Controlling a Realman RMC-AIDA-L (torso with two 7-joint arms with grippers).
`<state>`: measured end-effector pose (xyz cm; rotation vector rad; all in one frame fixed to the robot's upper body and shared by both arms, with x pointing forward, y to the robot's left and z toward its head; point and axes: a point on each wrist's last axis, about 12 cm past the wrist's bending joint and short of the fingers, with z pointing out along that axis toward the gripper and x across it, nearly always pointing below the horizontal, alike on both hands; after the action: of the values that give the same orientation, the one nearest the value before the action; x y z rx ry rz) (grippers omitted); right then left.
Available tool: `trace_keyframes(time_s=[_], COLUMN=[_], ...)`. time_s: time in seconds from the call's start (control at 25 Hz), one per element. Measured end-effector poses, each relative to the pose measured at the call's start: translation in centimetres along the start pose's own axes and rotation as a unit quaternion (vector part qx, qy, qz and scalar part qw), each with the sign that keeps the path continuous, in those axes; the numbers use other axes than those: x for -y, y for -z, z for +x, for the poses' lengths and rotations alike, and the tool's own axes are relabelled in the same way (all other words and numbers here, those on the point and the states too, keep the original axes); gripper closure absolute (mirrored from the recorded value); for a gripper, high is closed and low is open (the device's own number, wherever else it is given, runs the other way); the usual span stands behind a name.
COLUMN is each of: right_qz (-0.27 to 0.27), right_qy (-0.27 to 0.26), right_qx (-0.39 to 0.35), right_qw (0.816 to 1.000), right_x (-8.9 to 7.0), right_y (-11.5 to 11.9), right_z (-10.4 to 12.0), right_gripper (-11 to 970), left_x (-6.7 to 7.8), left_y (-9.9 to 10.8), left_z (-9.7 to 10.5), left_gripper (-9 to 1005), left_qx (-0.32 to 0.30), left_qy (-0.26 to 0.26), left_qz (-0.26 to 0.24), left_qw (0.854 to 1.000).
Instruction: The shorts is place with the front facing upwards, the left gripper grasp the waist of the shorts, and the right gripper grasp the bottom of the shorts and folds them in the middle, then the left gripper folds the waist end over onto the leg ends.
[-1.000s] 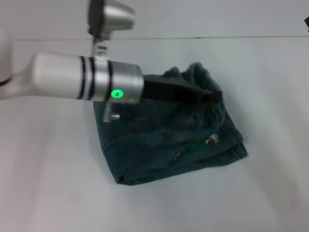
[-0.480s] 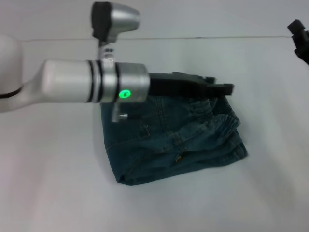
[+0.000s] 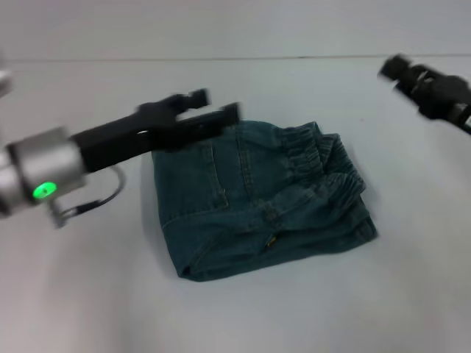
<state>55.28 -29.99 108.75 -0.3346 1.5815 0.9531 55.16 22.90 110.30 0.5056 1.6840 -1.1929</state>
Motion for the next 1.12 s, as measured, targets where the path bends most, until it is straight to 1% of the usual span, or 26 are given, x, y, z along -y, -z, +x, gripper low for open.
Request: trace_keyframes(time_s=[0.04, 0.08, 0.12, 0.24, 0.32, 0.4, 0.48, 0.52, 0.64, 0.84, 1.12], right_qz=[-0.03, -0.053, -0.083, -0.138, -0.155, -0.16, -0.158, -0.152, -0.124, -0.087, -0.071], right_qy=[0.006, 0.013, 0.023, 0.05, 0.06, 0.055, 0.048, 0.046, 0.045, 0.045, 0.045], right_qx=[-0.034, -0.066, -0.11, -0.214, -0.271, -0.309, -0.336, -0.347, -0.359, -0.347, -0.338], right_qw=[0.999, 0.996, 0.99, 0.966, 0.948, 0.936, 0.927, 0.924, 0.924, 0.933, 0.937], right_x=[-0.4, -0.6, -1.1, -2.5, -3.3, -3.8, -3.9, -3.9, -3.2, -2.4, -2.0], right_y=[-0.1, -0.2, -0.2, 0.0, 0.4, 0.7, 1.0, 1.1, 1.4, 1.7, 1.4], right_z=[-0.5, -1.0, -1.7, -3.1, -3.7, -4.0, -4.1, -4.0, -3.8, -3.6, -3.4], right_gripper=[768, 725, 703, 638, 595, 552, 509, 487, 263, 44, 8], left_x=[0.0, 0.0, 0.0, 0.1, 0.2, 0.3, 0.4, 0.5, 0.5, 0.1, -0.3], left_y=[1.0, 1.0, 3.3, 5.0, 6.6, 7.9, 8.9, 9.4, 10.3, 10.8, 10.7], left_z=[0.4, 0.4, 1.3, 1.8, 2.1, 2.3, 2.5, 2.6, 2.8, 2.9, 2.9], left_gripper=[101, 86, 72, 42, 43, 43, 44, 44, 45, 46, 46], left_qx=[0.011, 0.011, 0.024, 0.002, -0.025, -0.05, -0.072, -0.084, -0.104, -0.12, -0.125], left_qy=[-0.001, -0.001, -0.005, -0.011, -0.015, -0.017, -0.02, -0.024, -0.031, -0.033, -0.029], left_qz=[-0.003, -0.003, -0.012, -0.007, 0.003, 0.01, 0.008, 0.002, -0.017, -0.047, -0.061], left_qw=[1.0, 1.0, 1.0, 1.0, 1.0, 0.999, 0.997, 0.996, 0.994, 0.991, 0.99])
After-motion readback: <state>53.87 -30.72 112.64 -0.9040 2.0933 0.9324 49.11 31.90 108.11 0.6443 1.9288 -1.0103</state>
